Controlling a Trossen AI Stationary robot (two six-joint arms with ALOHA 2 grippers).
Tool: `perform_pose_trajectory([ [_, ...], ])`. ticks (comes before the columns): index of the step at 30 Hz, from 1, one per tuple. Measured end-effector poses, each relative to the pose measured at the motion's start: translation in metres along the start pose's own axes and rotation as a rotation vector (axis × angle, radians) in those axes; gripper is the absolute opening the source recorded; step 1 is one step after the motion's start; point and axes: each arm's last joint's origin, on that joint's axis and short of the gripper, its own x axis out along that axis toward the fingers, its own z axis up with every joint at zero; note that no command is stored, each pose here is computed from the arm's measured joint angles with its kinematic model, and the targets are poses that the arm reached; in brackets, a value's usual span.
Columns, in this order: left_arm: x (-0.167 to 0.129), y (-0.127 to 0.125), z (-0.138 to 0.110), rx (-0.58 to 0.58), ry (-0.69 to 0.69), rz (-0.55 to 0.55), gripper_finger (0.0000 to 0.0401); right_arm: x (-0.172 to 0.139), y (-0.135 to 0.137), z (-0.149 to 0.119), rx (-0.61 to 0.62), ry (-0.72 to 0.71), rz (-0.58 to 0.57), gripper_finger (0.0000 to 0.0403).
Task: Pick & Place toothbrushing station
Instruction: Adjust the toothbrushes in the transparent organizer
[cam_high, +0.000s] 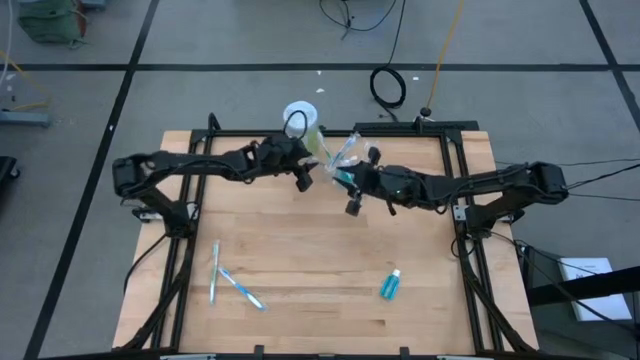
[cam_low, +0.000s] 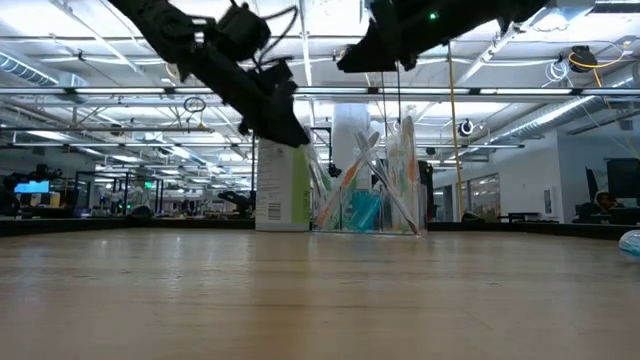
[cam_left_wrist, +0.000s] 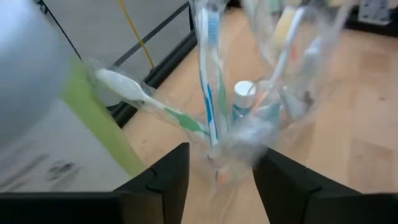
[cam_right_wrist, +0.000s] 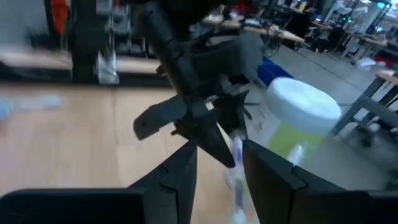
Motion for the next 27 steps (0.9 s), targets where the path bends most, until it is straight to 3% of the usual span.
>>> perform_pose_trajectory([
  [6, -0.046, -0.001, 0.017, 0.04, -0.008, -0.015, 0.0176, 0.015, 0.018, -0.006, 0.079, -0.031, 0.145, 0.0121],
  [12, -0.08, -0.002, 0.02, 0.039, 0.026, -0.03, 0.0164, 0.024, 0.053, -0.005, 0.058, 0.031, 0.206, 0.0121],
  [16, -0.088, -0.006, 0.019, 0.037, 0.04, -0.045, 0.0154, 0.02, 0.067, -0.009, 0.058, 0.161, 0.097, 0.0115],
  [20, -0.088, -0.009, 0.022, 0.07, 0.012, -0.059, 0.0144, 0.014, 0.068, -0.019, -0.007, 0.239, -0.108, 0.0104],
  [25, -0.089, -0.013, 0.024, 0.094, -0.013, -0.068, 0.0134, 0.02, 0.051, -0.033, 0.016, 0.273, -0.258, 0.0101],
  [27, -0.089, -0.013, 0.024, 0.093, -0.014, -0.069, 0.0132, 0.025, 0.041, -0.034, 0.028, 0.282, -0.268, 0.01],
])
